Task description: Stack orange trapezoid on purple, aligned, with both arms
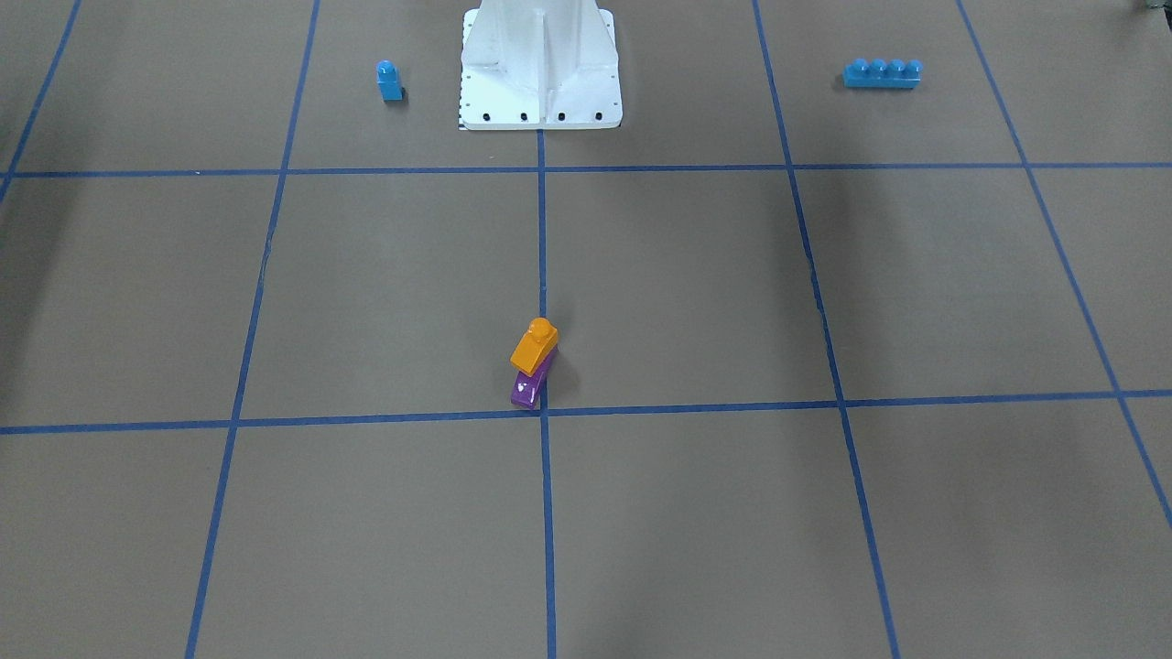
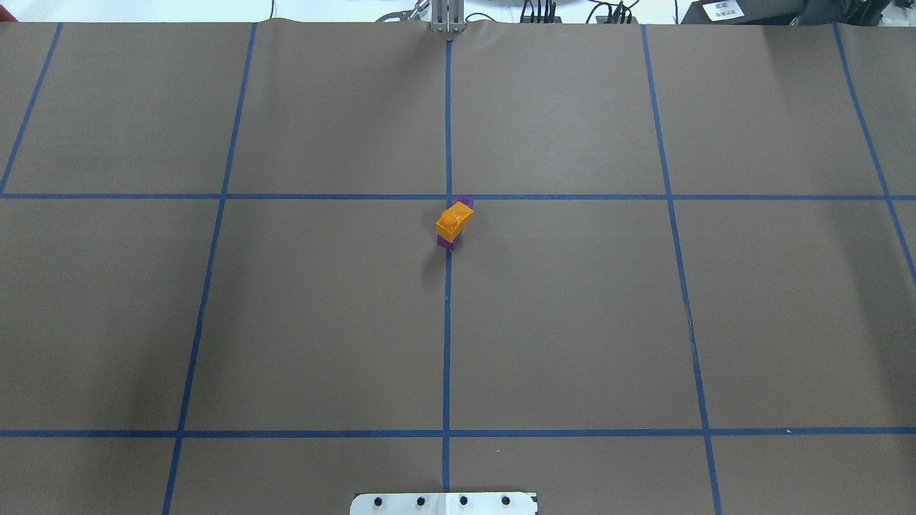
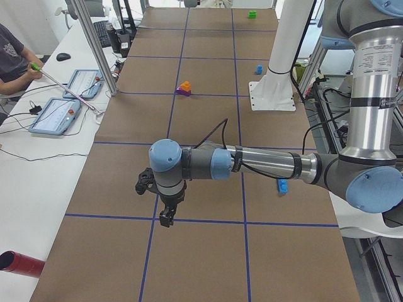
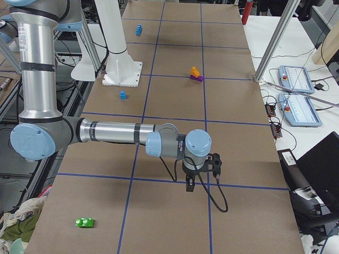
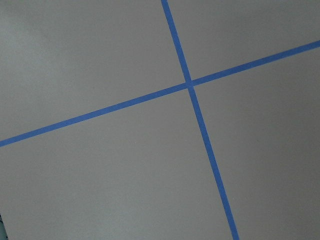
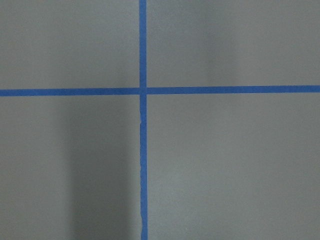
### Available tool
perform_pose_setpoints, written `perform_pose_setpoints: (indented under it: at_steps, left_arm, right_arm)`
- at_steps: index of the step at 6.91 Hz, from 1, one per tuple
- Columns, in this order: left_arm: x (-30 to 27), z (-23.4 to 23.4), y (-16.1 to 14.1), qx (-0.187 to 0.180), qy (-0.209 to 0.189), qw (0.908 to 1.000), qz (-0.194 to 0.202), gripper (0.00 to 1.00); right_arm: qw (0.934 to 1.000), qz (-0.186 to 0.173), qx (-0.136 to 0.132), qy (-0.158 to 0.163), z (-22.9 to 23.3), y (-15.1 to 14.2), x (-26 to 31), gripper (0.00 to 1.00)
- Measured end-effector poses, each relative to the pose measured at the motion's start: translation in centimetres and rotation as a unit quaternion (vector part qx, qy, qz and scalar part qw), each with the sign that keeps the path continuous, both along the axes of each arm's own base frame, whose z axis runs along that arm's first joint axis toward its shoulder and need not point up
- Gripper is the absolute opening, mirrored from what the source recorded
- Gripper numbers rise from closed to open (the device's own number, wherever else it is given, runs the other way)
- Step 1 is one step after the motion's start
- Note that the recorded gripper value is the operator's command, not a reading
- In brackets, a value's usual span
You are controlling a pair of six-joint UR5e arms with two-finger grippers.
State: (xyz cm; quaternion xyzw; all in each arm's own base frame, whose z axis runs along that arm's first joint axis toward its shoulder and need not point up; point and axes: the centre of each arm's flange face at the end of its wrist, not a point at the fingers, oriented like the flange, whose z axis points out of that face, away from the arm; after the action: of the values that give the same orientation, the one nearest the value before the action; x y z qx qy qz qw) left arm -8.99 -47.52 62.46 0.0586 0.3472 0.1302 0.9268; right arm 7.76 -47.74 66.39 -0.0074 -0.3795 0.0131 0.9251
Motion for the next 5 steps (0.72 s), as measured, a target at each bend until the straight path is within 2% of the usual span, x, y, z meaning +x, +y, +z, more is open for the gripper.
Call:
perform_pose_setpoints:
  at_steps: [2,5]
  left_arm:
    - [0.09,0.67,0.6,-0.012,0.004,0.9999,-0.006,1.0]
    - [0.32,0.52,0.43,-0.04,0.005,0.9983,-0.043,1.0]
  right_arm:
    - [1.0,0.001,-0.002,-0.001,0.17,0.24,0.01,1.0]
    - [1.0,0.001,-0.005,-0.001,0.46,0.81,-0.01,1.0]
